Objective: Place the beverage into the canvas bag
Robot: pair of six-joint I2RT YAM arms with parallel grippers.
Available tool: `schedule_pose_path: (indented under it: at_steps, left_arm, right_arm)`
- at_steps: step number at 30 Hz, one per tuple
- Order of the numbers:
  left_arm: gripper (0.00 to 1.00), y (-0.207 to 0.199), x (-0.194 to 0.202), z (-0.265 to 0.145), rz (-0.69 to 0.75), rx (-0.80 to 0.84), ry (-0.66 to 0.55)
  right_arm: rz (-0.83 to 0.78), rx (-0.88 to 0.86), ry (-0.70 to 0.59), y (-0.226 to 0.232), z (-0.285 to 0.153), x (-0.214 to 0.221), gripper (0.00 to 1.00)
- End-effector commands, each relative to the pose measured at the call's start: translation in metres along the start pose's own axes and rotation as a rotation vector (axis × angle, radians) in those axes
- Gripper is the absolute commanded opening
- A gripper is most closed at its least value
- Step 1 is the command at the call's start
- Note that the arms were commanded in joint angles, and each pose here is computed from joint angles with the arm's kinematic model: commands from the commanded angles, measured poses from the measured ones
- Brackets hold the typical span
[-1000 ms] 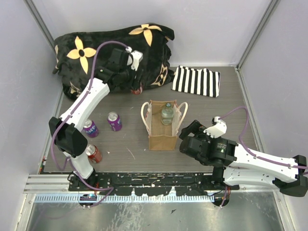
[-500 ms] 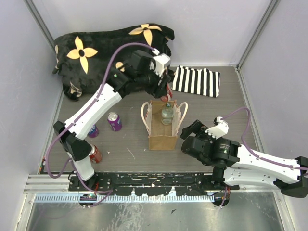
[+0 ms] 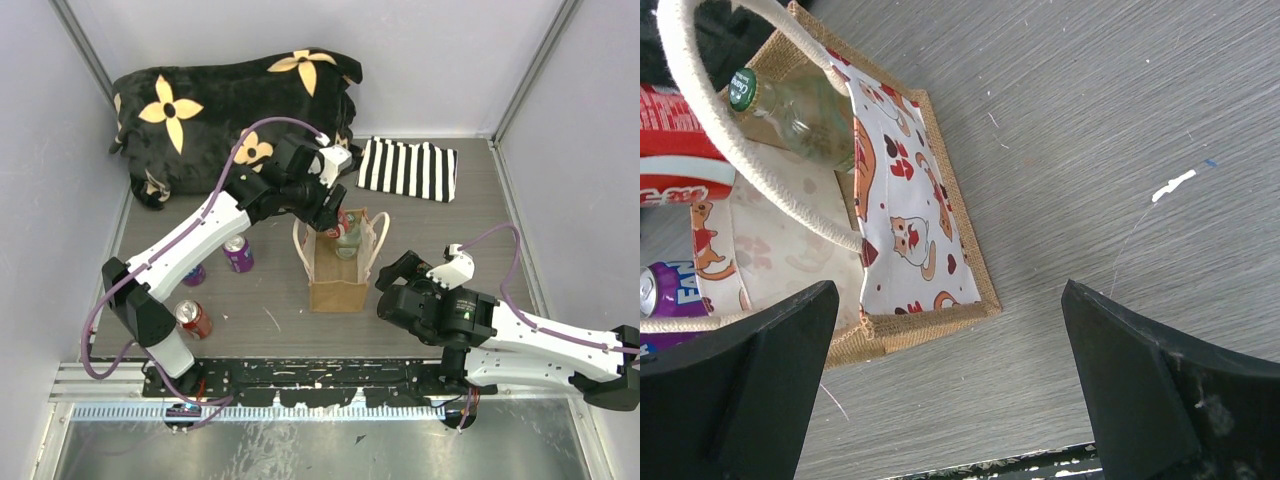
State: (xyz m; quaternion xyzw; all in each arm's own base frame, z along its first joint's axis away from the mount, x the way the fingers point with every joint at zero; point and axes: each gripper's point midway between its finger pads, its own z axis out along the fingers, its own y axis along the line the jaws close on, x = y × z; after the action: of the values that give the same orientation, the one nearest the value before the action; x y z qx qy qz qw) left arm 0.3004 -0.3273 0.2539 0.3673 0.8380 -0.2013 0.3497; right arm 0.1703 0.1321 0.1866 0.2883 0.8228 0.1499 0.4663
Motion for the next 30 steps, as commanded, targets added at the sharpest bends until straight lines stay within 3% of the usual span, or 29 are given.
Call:
schedule_pose_path:
  at_steps: [1,7,18,30]
  left_arm:
    - [0.0,-0.005,-0.032,-0.024,0.0,0.004,-0.142]
    - [0.0,-0.008,-0.047,-0.034,0.009,0.006,-0.189]
    - [0.0,-0.007,-0.013,-0.021,0.025,-0.004,-0.109]
    - [0.0,0.007,0.009,0.027,0.026,-0.058,-0.067]
  right_arm:
    - [0.034,-0.01,-0.012,0.002,-0.002,-0.005,1.0]
    - [0.036,-0.009,-0.017,0.002,-0.001,-0.005,1.0]
    - [0.039,-0.008,-0.014,0.0,-0.001,-0.005,1.0]
    - [0.034,-0.005,-0.011,-0.001,-0.001,-0.004,1.0]
